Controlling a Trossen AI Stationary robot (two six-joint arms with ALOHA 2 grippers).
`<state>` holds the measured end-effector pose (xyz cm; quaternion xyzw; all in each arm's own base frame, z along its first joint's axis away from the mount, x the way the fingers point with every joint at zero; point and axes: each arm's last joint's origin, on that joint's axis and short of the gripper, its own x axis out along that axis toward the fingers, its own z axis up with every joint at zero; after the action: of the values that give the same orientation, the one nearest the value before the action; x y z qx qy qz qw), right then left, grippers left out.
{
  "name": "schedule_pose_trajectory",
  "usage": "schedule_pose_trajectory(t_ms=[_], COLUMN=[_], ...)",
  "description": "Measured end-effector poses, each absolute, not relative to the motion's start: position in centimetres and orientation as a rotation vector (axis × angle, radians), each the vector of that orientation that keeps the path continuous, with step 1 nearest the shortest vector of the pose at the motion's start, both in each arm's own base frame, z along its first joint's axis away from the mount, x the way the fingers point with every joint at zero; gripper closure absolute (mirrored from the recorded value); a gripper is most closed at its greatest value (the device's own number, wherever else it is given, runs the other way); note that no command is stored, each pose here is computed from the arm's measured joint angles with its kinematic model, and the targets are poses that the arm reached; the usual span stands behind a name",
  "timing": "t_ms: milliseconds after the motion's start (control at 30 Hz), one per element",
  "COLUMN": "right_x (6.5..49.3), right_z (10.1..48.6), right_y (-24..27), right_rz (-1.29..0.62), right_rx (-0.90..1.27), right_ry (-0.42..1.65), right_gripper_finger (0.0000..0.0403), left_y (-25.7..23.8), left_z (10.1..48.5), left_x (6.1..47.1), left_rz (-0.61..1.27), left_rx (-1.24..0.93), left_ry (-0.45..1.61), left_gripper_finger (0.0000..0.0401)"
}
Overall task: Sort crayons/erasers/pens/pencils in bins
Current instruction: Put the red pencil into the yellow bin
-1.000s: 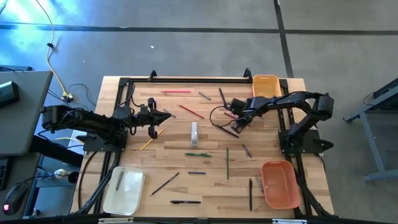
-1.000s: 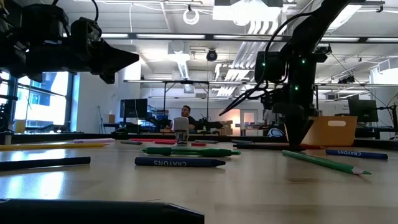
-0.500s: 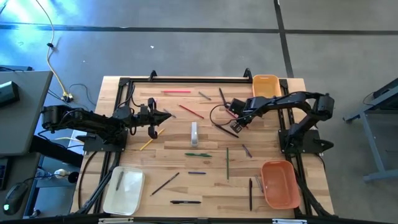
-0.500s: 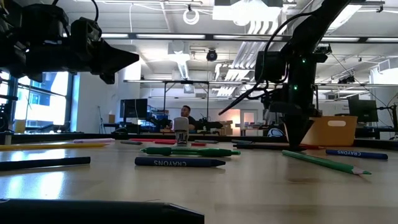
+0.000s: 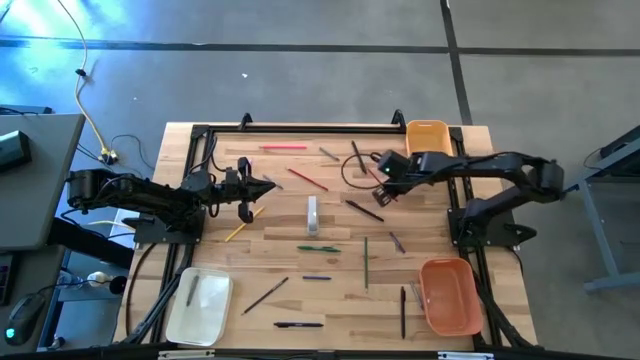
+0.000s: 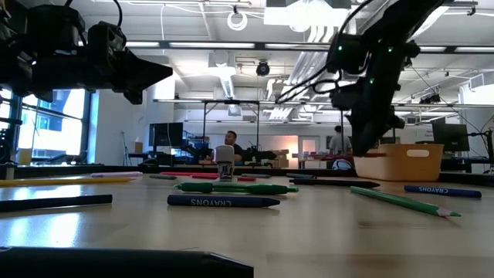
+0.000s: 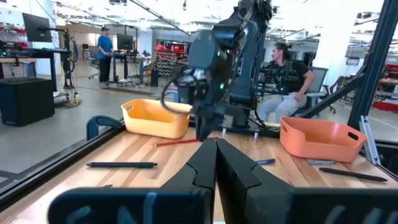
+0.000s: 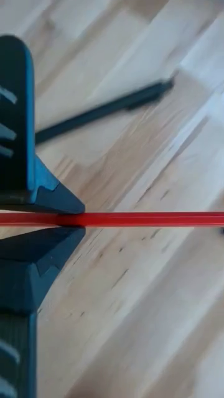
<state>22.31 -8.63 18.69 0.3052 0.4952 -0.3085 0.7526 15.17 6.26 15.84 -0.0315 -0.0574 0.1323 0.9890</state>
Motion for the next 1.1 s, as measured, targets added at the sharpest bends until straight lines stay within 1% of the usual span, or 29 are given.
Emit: schedule_pose_trajectory(t_ms=[200,300,433,767,933,1100], right_x=[20.8,19.6,17.9,15.0,14.0,13.6], right_z=[21.7,22.9,23.8,23.3,22.3,21.0], right_y=[-8.4,-8.6,-9.4,-13.7,-15.8,-17.1], right_rz=[-0.706,-0.771,-0.908,-1.219,-1.272,-1.269], right_rx=[0.63,0.605,0.575,0.464,0.461,0.495], right_ry=[0.936,0.881,0.856,0.915,1.002,1.086], right_gripper_finger=[0.0368,0.0368,0.0368,0.0368,0.0368,0.0368], left_y=[6.3,6.3,6.3,6.3,6.3,6.3], left_z=[15.8,15.8,15.8,15.8,15.8,15.8], left_x=[15.2,15.2,15.2,15.2,15.2,15.2], left_rz=[0.266,0.265,0.265,0.264,0.264,0.264], left_rx=[-0.063,-0.063,-0.063,-0.087,-0.09,-0.091], left_ry=[-0.116,-0.116,-0.115,-0.119,-0.116,-0.113], left_gripper_finger=[0.0401,0.0401,0.0401,0.0401,0.0401,0.0401])
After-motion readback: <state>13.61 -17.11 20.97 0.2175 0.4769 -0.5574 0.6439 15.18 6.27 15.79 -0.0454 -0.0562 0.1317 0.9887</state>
